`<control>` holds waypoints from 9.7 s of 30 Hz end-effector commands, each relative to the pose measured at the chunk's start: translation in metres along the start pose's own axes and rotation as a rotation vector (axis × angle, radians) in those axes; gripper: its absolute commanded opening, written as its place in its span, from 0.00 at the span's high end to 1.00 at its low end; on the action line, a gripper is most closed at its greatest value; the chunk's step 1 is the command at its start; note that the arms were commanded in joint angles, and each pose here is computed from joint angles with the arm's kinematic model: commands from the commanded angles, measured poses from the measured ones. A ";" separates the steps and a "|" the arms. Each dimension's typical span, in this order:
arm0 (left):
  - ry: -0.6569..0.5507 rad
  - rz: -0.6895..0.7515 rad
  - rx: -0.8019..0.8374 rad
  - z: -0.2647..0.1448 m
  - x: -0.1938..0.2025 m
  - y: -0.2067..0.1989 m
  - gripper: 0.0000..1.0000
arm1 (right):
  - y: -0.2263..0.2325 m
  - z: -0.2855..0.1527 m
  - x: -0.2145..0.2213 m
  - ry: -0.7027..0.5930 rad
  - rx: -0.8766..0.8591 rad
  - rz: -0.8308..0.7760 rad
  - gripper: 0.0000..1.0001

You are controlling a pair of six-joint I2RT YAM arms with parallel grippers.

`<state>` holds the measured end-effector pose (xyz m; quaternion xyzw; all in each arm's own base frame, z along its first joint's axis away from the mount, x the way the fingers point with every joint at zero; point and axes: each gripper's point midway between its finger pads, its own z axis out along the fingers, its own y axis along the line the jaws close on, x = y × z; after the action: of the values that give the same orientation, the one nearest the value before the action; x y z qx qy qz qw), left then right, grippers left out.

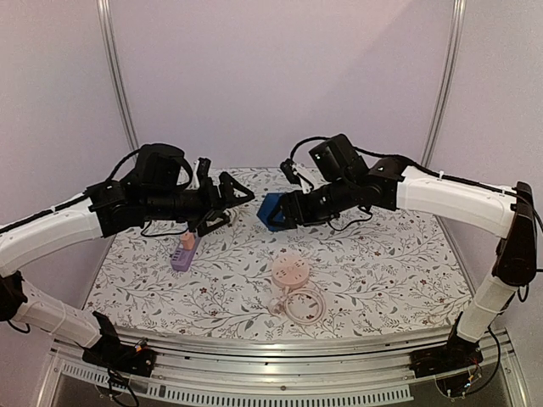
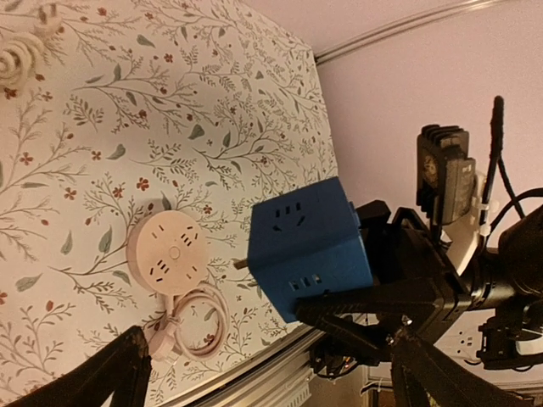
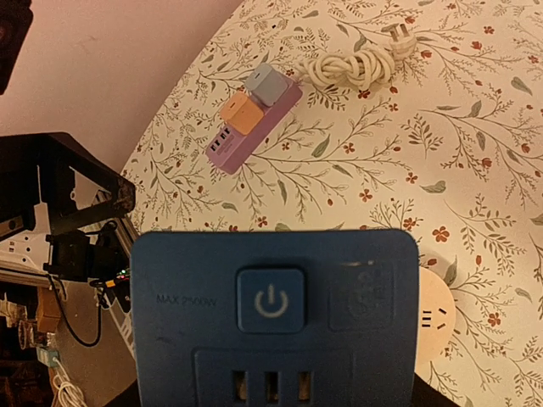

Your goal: Insert the plug

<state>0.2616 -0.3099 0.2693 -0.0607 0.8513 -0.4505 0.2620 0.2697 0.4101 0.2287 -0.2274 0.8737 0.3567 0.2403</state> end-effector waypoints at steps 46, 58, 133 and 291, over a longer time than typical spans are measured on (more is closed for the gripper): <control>0.492 0.411 -0.859 0.150 0.159 0.129 0.24 | -0.105 -0.151 0.028 -0.200 0.363 0.123 1.00; 0.608 0.489 -0.705 0.147 0.186 0.130 0.39 | -0.099 -0.144 0.028 -0.183 0.322 0.113 1.00; -0.093 0.708 -0.407 0.010 -0.073 0.078 0.00 | -0.074 -0.067 0.048 -0.005 0.016 -0.197 1.00; -0.046 0.436 -0.483 -0.073 -0.004 0.112 0.17 | -0.122 0.056 0.115 0.314 0.252 -0.281 1.00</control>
<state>0.2436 -0.1872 0.2209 0.0491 0.9181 -0.1742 0.3526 0.2534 0.3518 0.0733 -0.3824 0.8863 0.1971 0.1716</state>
